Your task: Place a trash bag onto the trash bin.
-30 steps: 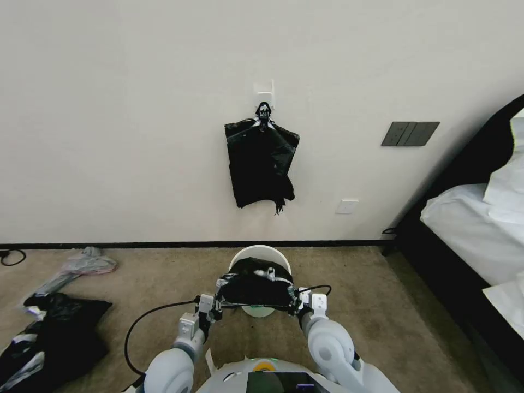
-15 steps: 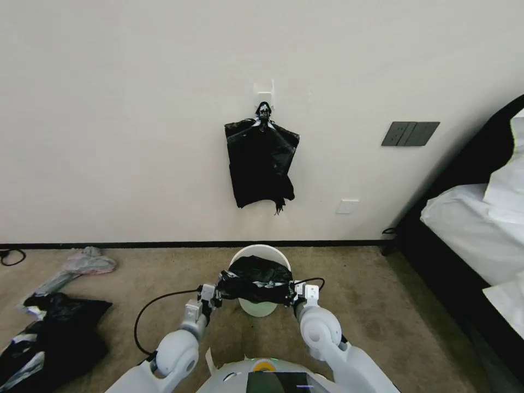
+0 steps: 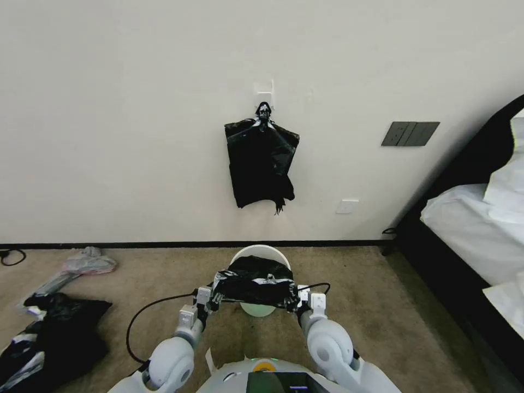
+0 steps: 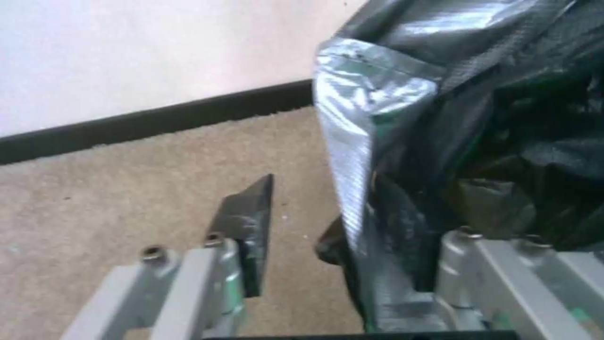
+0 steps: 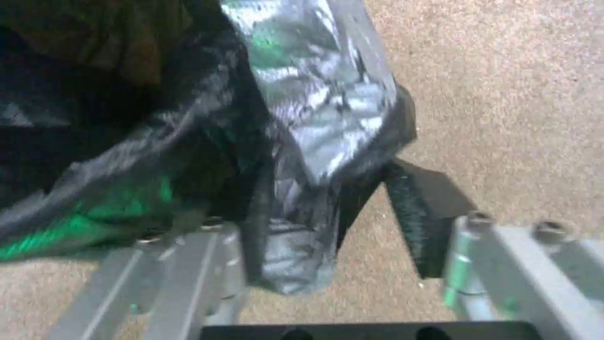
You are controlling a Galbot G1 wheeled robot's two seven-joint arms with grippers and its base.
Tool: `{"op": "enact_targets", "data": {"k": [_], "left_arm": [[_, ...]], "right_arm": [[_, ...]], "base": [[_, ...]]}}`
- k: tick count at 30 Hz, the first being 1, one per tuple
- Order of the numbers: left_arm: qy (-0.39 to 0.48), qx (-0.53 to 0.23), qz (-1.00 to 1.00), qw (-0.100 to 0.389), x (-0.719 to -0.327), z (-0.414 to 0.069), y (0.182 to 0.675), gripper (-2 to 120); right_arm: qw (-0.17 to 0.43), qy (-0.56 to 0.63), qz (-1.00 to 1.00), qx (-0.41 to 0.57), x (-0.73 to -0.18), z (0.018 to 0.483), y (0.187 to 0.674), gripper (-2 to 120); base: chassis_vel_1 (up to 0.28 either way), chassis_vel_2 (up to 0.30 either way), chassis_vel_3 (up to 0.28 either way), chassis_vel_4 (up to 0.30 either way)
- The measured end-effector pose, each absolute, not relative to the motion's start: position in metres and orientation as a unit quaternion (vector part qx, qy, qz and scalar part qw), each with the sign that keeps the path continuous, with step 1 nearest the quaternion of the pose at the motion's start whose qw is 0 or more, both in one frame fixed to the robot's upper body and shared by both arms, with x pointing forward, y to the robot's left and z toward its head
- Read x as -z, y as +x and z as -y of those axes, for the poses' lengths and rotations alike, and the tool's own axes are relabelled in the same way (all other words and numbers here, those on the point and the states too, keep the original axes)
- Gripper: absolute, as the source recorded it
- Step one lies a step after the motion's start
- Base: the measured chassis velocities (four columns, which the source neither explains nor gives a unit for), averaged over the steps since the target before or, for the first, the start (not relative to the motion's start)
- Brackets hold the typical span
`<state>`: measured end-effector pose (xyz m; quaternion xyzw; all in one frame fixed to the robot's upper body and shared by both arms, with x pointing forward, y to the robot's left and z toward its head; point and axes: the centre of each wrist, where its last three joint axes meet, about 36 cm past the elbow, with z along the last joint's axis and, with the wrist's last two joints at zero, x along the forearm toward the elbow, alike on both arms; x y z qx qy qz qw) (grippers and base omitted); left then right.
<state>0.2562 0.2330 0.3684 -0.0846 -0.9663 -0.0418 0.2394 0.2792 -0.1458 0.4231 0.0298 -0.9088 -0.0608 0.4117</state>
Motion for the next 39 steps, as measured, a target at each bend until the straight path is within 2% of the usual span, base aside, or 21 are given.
{"op": "enact_targets", "data": {"k": [2, 3, 6, 7, 11, 12, 13, 15, 20, 22, 26, 32, 39], "left_arm": [[-0.080, 0.043, 0.968, 0.234, -0.373, -0.234, 0.254, 55], [-0.080, 0.043, 0.968, 0.234, -0.373, -0.234, 0.254, 55], [-0.073, 0.038, 0.972, 0.220, -0.381, -0.235, 0.250, 71], [-0.073, 0.038, 0.972, 0.220, -0.381, -0.235, 0.250, 71], [-0.070, 0.042, 0.977, 0.199, -0.386, -0.237, 0.243, 91], [-0.070, 0.042, 0.977, 0.199, -0.386, -0.237, 0.243, 91], [-0.068, 0.047, 0.978, 0.190, -0.387, -0.239, 0.242, 95], [-0.065, 0.059, 0.984, 0.156, -0.388, -0.244, 0.242, 99], [-0.074, 0.066, 0.989, 0.109, -0.392, -0.252, 0.242, 100], [-0.094, 0.060, 0.990, 0.082, -0.398, -0.254, 0.238, 100], [-0.122, 0.054, 0.989, 0.060, -0.401, -0.256, 0.233, 100], [-0.139, 0.052, 0.986, 0.071, -0.399, -0.256, 0.231, 100], [-0.191, 0.028, 0.975, 0.108, -0.393, -0.264, 0.235, 100]], "right_arm": [[0.411, 0.032, 0.909, 0.059, -0.427, 0.148, 0.272, 56], [0.411, 0.032, 0.909, 0.059, -0.427, 0.148, 0.272, 56], [0.405, 0.040, 0.912, 0.056, -0.436, 0.151, 0.258, 71], [0.405, 0.040, 0.912, 0.056, -0.436, 0.151, 0.258, 71], [0.397, 0.054, 0.915, 0.054, -0.450, 0.153, 0.240, 89], [0.397, 0.054, 0.915, 0.054, -0.450, 0.153, 0.240, 89], [0.393, 0.057, 0.916, 0.053, -0.454, 0.154, 0.236, 96], [0.382, 0.063, 0.921, 0.052, -0.463, 0.158, 0.230, 99], [0.356, 0.076, 0.929, 0.059, -0.480, 0.164, 0.224, 100], [0.326, 0.094, 0.938, 0.069, -0.494, 0.167, 0.220, 100], [0.293, 0.121, 0.946, 0.075, -0.507, 0.171, 0.218, 100], [0.283, 0.127, 0.948, 0.071, -0.510, 0.173, 0.220, 100], [0.274, 0.129, 0.951, 0.068, -0.512, 0.174, 0.224, 100]], "base": [[0.000, 0.000, 0.000, 0.000], [0.000, 0.000, 0.000, 0.000], [0.000, 0.000, 0.000, 0.000], [0.000, 0.000, 0.000, 0.000], [0.000, 0.000, 0.000, 0.000], [0.000, 0.000, 0.000, 0.000], [0.000, 0.000, 0.000, 0.000], [0.000, 0.000, 0.000, 0.000], [0.000, 0.000, 0.000, 0.000], [0.000, 0.000, 0.000, 0.000], [0.000, 0.000, 0.000, 0.000], [0.000, 0.000, 0.000, 0.000], [0.000, 0.000, 0.000, 0.000]]}}
